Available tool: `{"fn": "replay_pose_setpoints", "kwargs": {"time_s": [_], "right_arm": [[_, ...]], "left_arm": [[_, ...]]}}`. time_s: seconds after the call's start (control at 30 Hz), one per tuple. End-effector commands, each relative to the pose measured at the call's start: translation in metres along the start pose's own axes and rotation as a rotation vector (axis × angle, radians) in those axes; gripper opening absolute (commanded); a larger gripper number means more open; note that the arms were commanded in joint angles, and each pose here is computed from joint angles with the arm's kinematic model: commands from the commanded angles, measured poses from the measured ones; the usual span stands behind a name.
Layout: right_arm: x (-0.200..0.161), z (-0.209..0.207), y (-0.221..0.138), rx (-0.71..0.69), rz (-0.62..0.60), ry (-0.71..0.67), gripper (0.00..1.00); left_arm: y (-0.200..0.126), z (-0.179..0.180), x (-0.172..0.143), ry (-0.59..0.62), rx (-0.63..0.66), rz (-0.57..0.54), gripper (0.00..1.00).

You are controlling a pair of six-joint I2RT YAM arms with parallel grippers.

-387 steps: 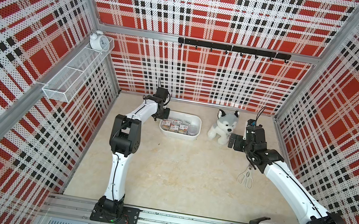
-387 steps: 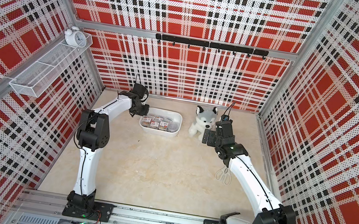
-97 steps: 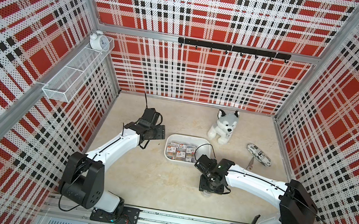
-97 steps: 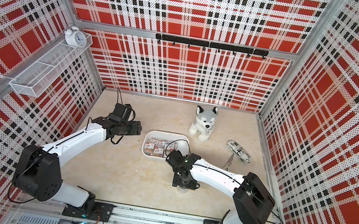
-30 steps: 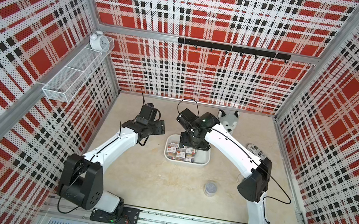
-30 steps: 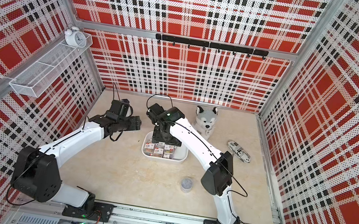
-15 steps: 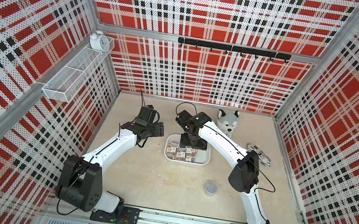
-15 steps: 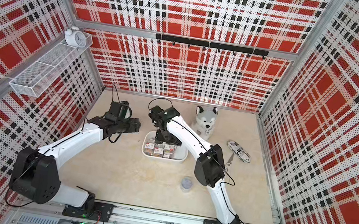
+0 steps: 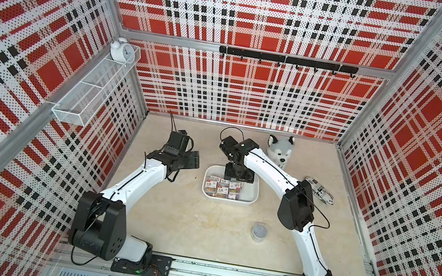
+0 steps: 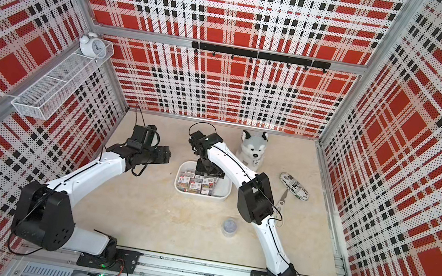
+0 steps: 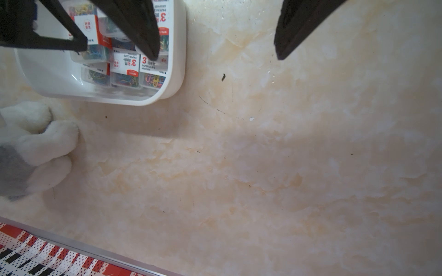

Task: Take the paper clips out of the storage box
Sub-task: Pick up the boxed paper clips from the storage box.

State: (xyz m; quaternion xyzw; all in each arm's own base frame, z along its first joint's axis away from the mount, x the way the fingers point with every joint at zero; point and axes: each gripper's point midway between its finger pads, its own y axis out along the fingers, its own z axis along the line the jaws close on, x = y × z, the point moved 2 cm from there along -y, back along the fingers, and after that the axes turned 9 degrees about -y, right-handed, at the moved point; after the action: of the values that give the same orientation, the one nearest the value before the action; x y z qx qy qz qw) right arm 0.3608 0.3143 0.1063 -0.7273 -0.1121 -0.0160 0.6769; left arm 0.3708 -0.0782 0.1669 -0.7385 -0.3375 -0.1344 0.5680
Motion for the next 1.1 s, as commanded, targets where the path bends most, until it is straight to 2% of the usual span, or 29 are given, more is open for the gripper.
{"fn": "replay_pose_setpoints", "kwargs": {"time_s": [0.0, 0.57, 1.07], "right_arm": [[0.003, 0.011, 0.007, 0.032, 0.001, -0.020, 0.80], [0.003, 0.015, 0.025, 0.028, 0.027, -0.053, 0.76], [-0.003, 0.006, 0.031, 0.008, 0.052, -0.044, 0.66]], "left_arm": [[-0.003, 0.003, 0.001, 0.005, -0.010, -0.008, 0.78], [-0.001, 0.005, 0.008, -0.001, -0.014, -0.012, 0.78], [0.000, 0.005, 0.022, -0.007, -0.027, -0.031, 0.78]]}}
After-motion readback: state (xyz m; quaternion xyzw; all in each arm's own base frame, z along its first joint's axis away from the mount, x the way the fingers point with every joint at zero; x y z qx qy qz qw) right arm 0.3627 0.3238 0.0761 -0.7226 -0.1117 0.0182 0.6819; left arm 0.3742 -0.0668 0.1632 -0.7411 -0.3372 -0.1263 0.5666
